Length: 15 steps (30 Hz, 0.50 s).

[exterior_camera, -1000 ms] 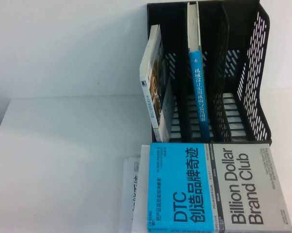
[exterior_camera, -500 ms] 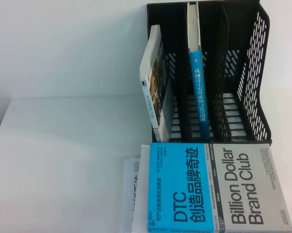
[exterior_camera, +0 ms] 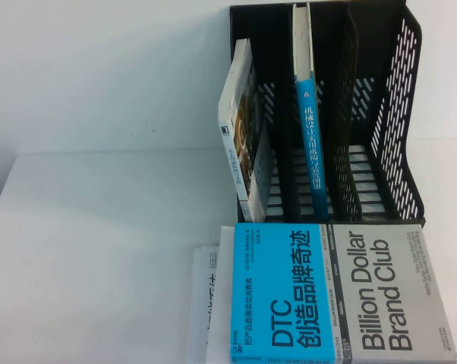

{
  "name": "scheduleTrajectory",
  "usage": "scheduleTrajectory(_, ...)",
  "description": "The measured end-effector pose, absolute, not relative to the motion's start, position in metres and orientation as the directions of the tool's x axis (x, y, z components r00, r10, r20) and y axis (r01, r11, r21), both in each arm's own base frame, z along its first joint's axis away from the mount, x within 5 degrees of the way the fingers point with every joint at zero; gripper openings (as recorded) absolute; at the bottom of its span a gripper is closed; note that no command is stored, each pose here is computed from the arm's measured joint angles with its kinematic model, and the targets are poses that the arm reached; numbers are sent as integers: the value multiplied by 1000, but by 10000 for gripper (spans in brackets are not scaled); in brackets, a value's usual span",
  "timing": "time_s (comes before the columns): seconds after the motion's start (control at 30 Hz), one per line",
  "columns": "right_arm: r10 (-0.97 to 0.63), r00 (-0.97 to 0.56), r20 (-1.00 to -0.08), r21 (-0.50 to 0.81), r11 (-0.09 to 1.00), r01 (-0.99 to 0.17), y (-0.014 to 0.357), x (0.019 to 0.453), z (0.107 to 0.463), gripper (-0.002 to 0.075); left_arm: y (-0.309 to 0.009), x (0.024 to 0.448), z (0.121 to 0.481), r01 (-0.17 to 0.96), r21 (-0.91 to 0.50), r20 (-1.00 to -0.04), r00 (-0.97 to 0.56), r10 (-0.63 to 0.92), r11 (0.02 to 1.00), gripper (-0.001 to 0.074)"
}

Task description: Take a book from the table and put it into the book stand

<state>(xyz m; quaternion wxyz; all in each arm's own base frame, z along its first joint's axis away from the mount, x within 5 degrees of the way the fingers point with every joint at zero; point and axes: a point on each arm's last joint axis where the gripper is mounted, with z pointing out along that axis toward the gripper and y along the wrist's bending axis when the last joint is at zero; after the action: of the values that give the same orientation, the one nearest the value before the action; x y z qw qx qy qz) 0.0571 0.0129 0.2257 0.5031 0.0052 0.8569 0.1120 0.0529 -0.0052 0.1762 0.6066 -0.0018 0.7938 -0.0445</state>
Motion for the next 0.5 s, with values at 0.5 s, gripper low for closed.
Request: scheduleTrajectory(0.5,122,-494,-861,197,975,-104,13,57,226,-2,-8,52,176,124,16,-964,-261,48,992,-1)
